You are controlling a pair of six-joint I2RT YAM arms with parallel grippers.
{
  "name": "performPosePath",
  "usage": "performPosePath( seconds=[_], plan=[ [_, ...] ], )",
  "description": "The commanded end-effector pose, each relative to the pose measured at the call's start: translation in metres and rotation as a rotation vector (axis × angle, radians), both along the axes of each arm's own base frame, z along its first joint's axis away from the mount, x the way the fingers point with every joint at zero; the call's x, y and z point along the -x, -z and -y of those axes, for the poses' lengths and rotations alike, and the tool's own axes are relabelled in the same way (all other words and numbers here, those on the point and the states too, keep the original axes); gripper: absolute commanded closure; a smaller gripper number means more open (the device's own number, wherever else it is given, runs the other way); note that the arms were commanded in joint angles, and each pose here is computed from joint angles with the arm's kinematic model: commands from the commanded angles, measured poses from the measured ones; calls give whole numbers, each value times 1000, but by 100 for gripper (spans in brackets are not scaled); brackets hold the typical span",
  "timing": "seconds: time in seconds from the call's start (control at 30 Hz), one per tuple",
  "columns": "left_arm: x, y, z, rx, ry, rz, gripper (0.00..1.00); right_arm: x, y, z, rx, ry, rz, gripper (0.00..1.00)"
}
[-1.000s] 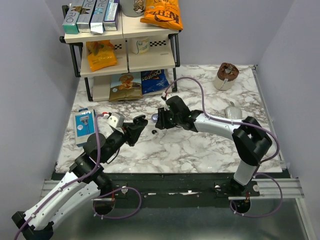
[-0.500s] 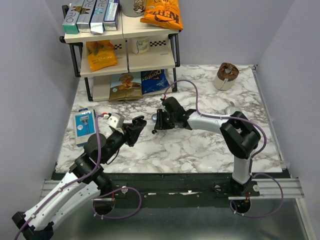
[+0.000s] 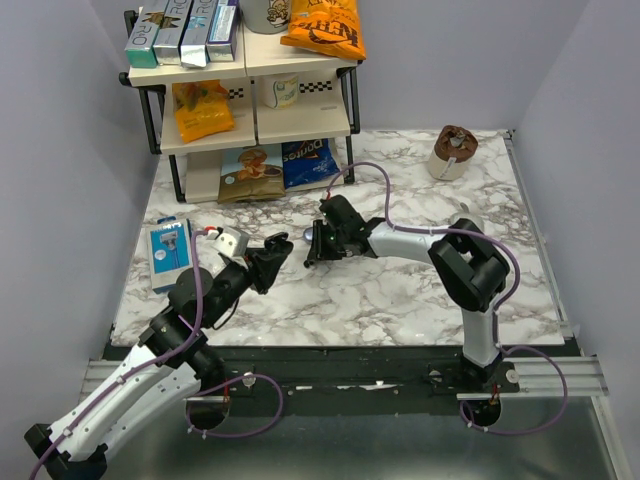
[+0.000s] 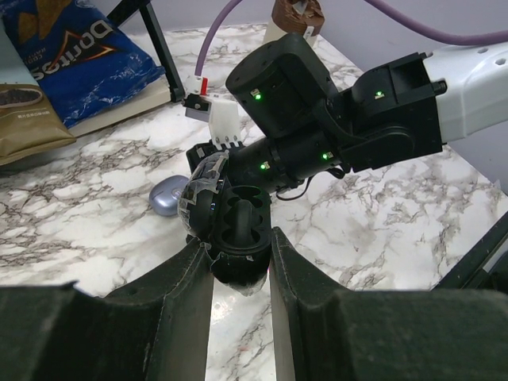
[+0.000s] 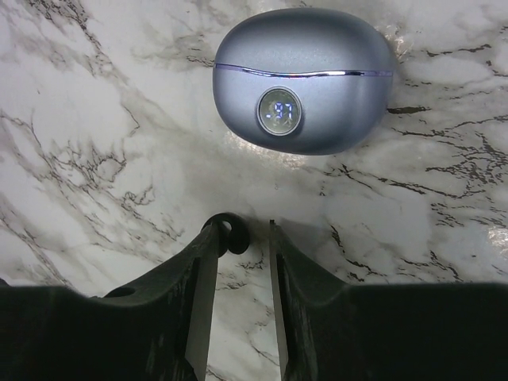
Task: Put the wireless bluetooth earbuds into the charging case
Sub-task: Pick up the earbud from the center of the board.
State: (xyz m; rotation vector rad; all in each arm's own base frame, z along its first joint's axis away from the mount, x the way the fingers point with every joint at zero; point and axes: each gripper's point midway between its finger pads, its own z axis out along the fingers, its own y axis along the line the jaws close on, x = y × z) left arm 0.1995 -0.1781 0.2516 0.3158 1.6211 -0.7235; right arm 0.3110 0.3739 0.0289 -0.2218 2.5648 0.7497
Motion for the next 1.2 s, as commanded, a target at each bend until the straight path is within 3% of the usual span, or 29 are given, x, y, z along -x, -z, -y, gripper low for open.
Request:
performPosePath(
  seconds=[0.0, 0.53, 0.87, 1.17],
  plan=[
    [-2, 3, -1, 1, -12, -1, 100, -5, 10, 3, 28, 25, -25, 62],
    [-3, 4, 2, 4, 1, -1, 100, 17, 23, 8, 15, -3, -77, 71],
    [-1, 3, 3, 8, 13, -2, 100, 33, 25, 0, 15, -24, -89, 68],
    [0, 2, 5, 14, 22, -2, 100, 35, 24, 5, 21, -8, -85, 82]
  ],
)
